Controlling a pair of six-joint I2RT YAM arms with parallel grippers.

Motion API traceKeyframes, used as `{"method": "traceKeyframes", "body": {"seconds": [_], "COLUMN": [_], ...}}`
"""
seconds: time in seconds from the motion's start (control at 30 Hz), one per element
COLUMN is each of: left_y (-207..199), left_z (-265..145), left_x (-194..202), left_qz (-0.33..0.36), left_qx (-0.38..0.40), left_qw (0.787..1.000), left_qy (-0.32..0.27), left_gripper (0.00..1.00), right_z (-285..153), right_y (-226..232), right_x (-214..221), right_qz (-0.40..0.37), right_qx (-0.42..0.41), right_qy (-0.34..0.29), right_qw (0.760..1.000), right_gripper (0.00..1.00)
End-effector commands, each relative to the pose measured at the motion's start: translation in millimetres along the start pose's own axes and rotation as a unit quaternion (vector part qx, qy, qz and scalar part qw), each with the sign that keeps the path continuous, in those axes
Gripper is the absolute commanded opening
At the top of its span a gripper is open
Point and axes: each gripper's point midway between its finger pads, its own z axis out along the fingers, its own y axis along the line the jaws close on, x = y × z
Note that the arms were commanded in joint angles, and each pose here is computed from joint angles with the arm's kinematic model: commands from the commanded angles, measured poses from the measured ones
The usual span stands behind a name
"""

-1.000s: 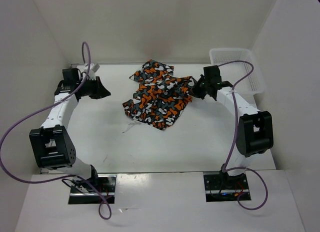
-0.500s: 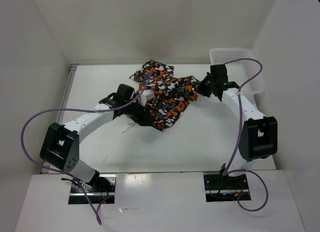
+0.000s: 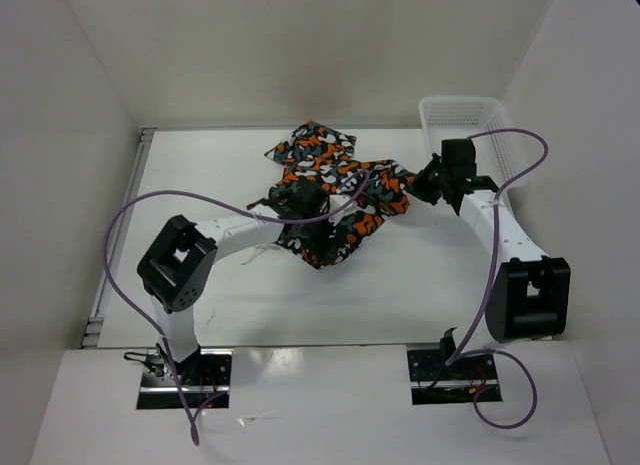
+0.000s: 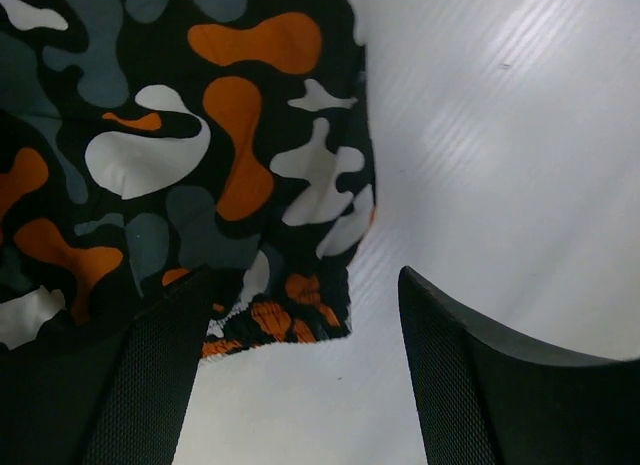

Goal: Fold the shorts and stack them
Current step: Flatten the shorts out

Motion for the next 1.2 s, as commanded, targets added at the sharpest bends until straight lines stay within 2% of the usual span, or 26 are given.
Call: {"method": "traceKeyframes", "body": {"seconds": [0.0,0.07,0.27,0.33,0.4,0.43,0.6,0.73,0.8,0.87,0.93,0.97,1.03,1.17], "left_y": [5.4,4.4,10.6,11.4,16.2,17.8,41.7,47.4,43.6,38.0,30.5,27.9,25.0,26.5], "left_z": [9.5,19.2,14.6,11.4,5.0,2.9,-31.6,-55.2,-64.3,-69.6,-71.8,-75.1,-77.1,-82.7], "left_x": [-5.5,12.9,71.7,97.6,114.7,117.9,135.2,137.4,131.9,122.2,119.5,114.6,114.4,116.5], "left_qz": [0.014,0.019,0.015,0.011,0.01,0.01,-0.008,-0.017,-0.022,-0.023,-0.025,-0.025,-0.026,-0.024], "left_qx": [-0.034,-0.053,-0.082,-0.086,-0.102,-0.108,-0.161,-0.178,-0.169,-0.158,-0.14,-0.135,-0.129,-0.138], "left_qw": [0.999,0.998,0.992,0.989,0.984,0.982,0.97,0.967,0.969,0.974,0.978,0.979,0.98,0.979], "left_qy": [0.005,0.04,0.099,0.124,0.147,0.155,0.184,0.183,0.176,0.16,0.153,0.148,0.147,0.147], "left_gripper": [0.81,0.81,0.6,0.42,0.17,0.0,0.0,0.0,0.0,0.0,0.0,0.0,0.0,0.0], "right_z": [-13.4,-15.2,-17.2,-18.7,-16.4,-17.9,-26.6,-40.8,-51.0,-54.8,-61.0,-58.9,-57.3,-47.2], "right_y": [-4.9,-7.8,-10.9,-11.5,-14.3,-15.1,-37.6,-61.0,-69.9,-82.1,-80.7,-86.3,-93.1,-109.1], "right_x": [-3.9,-3.7,-4.2,-1.1,7.1,8.7,37.5,68.6,85.8,97.6,104.5,111.3,135.0,179.7], "right_qz": [-0.006,-0.003,-0.004,-0.004,-0.002,0.002,0.007,0.027,0.045,0.066,0.071,0.076,0.101,0.141], "right_qx": [-0.008,-0.008,-0.009,-0.012,-0.016,-0.016,-0.005,0.011,0.011,0.023,0.018,0.027,0.046,0.076], "right_qy": [-0.004,-0.003,-0.003,0.0,0.014,0.014,0.036,0.059,0.062,0.063,0.06,0.066,0.087,0.113], "right_qw": [1.0,1.0,1.0,1.0,1.0,1.0,0.999,0.998,0.997,0.996,0.995,0.995,0.99,0.981], "right_gripper": [0.01,0.02,0.03,0.03,0.05,0.05,0.05,0.14,0.29,0.51,0.55,0.65,0.75,0.79]}}
